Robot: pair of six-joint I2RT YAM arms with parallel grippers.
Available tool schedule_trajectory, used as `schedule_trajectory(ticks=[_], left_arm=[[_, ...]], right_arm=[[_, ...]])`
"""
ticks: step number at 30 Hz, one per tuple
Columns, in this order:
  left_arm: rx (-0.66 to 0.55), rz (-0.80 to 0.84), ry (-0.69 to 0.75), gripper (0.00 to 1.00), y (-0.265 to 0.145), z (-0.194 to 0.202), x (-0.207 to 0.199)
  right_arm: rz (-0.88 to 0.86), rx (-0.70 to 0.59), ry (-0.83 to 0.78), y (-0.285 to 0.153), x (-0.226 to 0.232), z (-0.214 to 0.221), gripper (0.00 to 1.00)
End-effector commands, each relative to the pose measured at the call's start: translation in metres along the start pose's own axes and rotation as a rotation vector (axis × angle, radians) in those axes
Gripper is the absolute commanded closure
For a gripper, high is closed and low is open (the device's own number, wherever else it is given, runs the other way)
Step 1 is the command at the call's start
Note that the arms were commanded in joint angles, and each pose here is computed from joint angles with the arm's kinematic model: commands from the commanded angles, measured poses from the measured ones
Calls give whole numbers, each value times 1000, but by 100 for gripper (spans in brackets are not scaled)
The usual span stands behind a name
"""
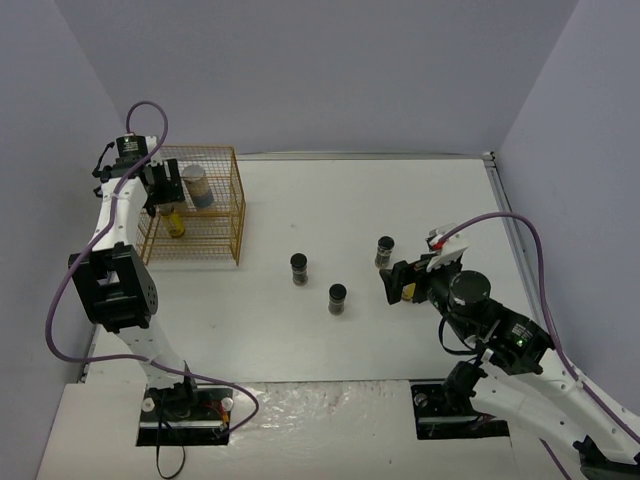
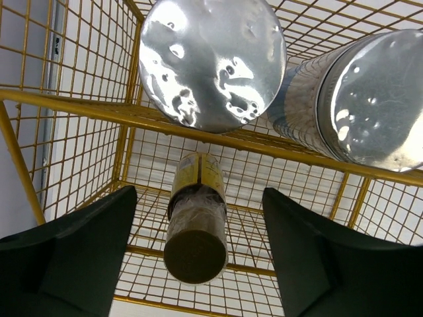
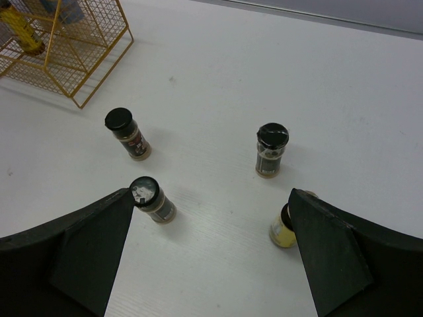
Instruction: Organize the condiment bottles
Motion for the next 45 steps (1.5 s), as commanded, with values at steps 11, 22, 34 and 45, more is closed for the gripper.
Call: schedule_trajectory(ticks=[11, 22, 34, 45], left_arm=[[-217, 92, -27, 3, -150, -2, -42], [-204, 356, 124, 3, -184, 113, -82], [-270, 468, 171, 3, -185, 150, -76], [-269, 438, 166, 3, -178, 151, -72]], right_arm=[[381, 147, 181, 42, -26, 19, 1], [469, 327, 222, 75, -66, 49, 6], [465, 391, 262, 73, -64, 101, 13], [401, 369, 229, 80, -58, 111, 48]])
Point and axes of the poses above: each gripper's point midway between its finger pads, its own y axis out along the fingers, its own x axis along the line the jaws close on, z = x × y, the point moved 4 cm from there along -y, back along the fingers, and after that the axes turned 12 degrees about -y, right-handed, at the moved point
